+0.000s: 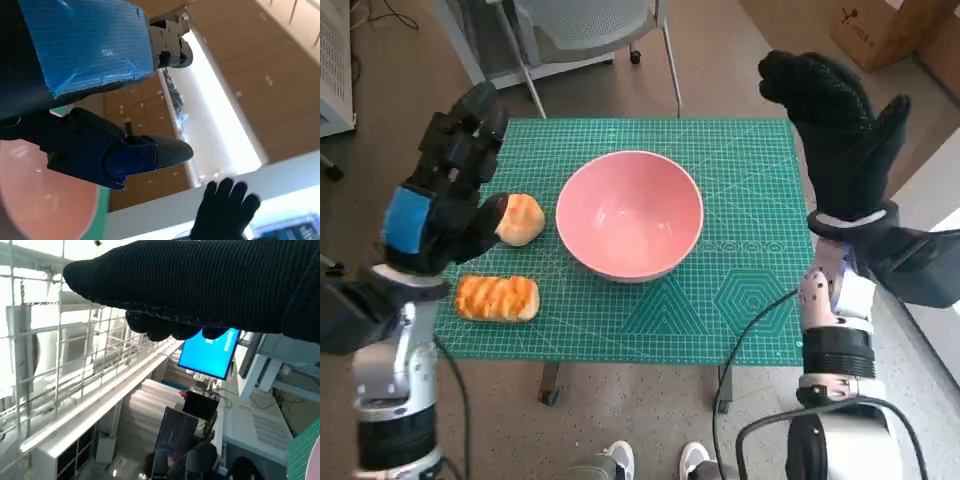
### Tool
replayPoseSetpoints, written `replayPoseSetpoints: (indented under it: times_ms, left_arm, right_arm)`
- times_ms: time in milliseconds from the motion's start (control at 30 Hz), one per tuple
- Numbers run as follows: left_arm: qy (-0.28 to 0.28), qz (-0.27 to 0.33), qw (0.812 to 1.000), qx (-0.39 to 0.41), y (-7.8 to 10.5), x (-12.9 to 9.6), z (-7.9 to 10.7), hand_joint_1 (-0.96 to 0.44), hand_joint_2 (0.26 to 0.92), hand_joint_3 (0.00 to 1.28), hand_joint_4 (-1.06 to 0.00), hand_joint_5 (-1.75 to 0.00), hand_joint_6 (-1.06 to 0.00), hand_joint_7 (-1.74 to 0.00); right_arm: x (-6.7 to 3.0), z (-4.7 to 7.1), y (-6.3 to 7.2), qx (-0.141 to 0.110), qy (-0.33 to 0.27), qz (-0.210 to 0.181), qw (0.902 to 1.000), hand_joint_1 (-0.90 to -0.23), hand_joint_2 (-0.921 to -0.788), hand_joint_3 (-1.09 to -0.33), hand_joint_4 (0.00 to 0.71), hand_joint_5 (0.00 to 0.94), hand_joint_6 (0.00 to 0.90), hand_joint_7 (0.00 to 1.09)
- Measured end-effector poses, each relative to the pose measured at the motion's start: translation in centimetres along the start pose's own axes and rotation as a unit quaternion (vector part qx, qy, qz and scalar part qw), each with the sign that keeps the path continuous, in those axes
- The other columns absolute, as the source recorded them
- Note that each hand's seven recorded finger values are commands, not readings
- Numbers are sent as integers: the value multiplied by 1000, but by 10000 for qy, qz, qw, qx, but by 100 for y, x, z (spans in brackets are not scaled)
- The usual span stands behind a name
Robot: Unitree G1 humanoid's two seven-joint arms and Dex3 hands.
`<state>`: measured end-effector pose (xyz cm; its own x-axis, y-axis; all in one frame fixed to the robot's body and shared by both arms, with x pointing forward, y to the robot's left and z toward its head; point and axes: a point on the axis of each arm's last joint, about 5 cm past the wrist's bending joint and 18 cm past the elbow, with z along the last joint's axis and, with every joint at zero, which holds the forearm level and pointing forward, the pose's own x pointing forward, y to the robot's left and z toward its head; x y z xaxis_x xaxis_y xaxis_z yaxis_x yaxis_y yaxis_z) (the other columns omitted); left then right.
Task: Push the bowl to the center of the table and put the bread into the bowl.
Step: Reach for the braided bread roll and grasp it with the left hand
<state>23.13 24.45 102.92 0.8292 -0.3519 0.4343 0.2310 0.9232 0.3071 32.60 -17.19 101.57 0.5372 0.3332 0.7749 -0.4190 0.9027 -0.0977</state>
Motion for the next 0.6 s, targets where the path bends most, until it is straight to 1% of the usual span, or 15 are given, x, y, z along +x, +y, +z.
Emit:
replayPoseSetpoints:
  times_ms: [67,100,133,167,200,267,367,467,600]
  left_arm:
    - [205,-114,9986,467,26,-42,70,-398,727,200,-83,-12,-1,-431]
    - [357,-172,9961,785,36,-61,116,-367,710,189,-84,-12,-2,-430]
    - [527,-234,9922,1107,47,-81,162,-278,691,150,-78,-8,-32,-352]
    - [770,-329,9859,1448,57,-95,223,-245,688,130,-76,-7,-53,-305]
    - [942,-401,9807,1665,62,-100,267,-184,688,95,-71,-4,-87,-220]
    - [1310,-469,9691,2036,72,-107,343,-91,689,57,-62,-2,-118,-122]
    - [1851,-520,9491,2494,80,-121,446,-41,691,38,-59,-2,-136,-72]
    - [2291,-564,9286,2864,58,-140,552,-30,692,30,-59,-2,-149,-54]
    - [2707,-725,9032,3252,-18,-174,715,-25,690,24,-61,-2,-172,-49]
  right_arm:
    - [-3,-1,3,4,0,6,10000,-621,-921,-523,255,8,414,34]
    - [-3,-1,3,4,0,8,10000,-621,-921,-523,255,7,414,34]
    - [-3,-1,3,5,-1,8,10000,-621,-921,-522,255,7,414,33]
    - [-4,1,0,-1,-3,5,10000,-621,-921,-522,256,7,415,33]
    - [-4,2,-3,-4,-7,0,10000,-621,-921,-522,256,7,415,32]
    - [-1,4,-4,-7,-19,-4,10000,-621,-921,-521,257,7,416,30]
    - [1,4,-2,-6,-23,-2,10000,-620,-921,-520,258,6,417,29]
    - [3,0,6,8,-26,0,10000,-618,-921,-521,260,6,418,27]
    - [4,-4,14,23,-26,3,10000,-620,-921,-522,261,6,419,25]
